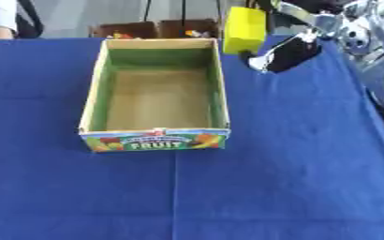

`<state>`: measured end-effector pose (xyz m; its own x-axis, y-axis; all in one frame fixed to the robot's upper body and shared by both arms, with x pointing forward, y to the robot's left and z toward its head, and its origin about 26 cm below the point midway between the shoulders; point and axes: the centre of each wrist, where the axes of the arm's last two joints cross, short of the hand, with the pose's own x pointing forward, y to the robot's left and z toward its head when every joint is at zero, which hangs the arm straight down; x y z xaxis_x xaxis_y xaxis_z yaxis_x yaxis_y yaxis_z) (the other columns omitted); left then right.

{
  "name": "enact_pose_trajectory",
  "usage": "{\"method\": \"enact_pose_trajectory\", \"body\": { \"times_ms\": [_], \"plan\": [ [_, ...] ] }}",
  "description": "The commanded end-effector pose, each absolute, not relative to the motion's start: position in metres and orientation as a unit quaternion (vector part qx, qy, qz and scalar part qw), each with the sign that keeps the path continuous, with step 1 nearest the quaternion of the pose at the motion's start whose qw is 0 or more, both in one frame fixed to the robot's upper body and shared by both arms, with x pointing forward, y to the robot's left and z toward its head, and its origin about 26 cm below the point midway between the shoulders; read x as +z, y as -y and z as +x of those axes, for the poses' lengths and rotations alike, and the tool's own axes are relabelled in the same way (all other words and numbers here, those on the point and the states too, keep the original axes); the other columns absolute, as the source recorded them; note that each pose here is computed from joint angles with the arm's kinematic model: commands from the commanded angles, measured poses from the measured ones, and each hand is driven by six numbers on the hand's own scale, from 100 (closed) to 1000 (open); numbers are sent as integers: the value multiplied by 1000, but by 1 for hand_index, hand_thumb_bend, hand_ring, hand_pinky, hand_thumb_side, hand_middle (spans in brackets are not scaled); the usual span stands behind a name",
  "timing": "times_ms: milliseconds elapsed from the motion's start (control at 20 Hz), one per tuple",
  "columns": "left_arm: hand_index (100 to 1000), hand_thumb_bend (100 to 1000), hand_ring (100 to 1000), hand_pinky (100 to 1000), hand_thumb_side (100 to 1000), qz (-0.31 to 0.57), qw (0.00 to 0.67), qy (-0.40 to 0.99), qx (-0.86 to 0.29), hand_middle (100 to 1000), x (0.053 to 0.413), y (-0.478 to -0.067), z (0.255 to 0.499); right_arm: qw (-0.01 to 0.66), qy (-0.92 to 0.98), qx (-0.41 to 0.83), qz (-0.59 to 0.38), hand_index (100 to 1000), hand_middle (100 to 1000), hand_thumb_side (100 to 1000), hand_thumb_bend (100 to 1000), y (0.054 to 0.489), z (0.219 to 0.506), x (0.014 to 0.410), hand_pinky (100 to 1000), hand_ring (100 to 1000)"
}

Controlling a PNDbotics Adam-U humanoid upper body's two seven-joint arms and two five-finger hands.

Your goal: Pick up objects on the table and place them in the box.

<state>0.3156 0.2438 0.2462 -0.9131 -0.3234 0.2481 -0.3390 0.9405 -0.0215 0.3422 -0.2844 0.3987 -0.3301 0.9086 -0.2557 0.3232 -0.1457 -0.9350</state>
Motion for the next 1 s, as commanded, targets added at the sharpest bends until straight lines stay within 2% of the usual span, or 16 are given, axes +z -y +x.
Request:
{"method": "enact_pose_trajectory", "body": {
  "times_ms": [50, 350, 650, 700, 1000],
  "plan": [
    [931, 100, 835, 540, 1000, 165, 110, 980, 24, 854, 252, -244, 312, 248, 605, 552, -518, 564, 446, 427, 100, 270, 347, 410, 524, 655],
    [931, 100, 834, 539, 1000, 159, 109, 981, 24, 854, 253, -242, 312, 248, 607, 564, -502, 561, 444, 418, 100, 235, 377, 411, 520, 653],
    [931, 100, 834, 539, 1000, 153, 109, 982, 25, 855, 253, -240, 312, 267, 597, 579, -487, 558, 442, 410, 100, 219, 408, 389, 515, 649],
    [931, 100, 834, 539, 1000, 153, 108, 982, 25, 855, 253, -240, 312, 272, 594, 584, -483, 558, 441, 385, 100, 217, 413, 384, 515, 649],
    [931, 100, 834, 539, 1000, 149, 107, 983, 26, 855, 254, -238, 312, 292, 587, 600, -458, 554, 439, 399, 100, 208, 434, 360, 511, 643]
  ]
}}
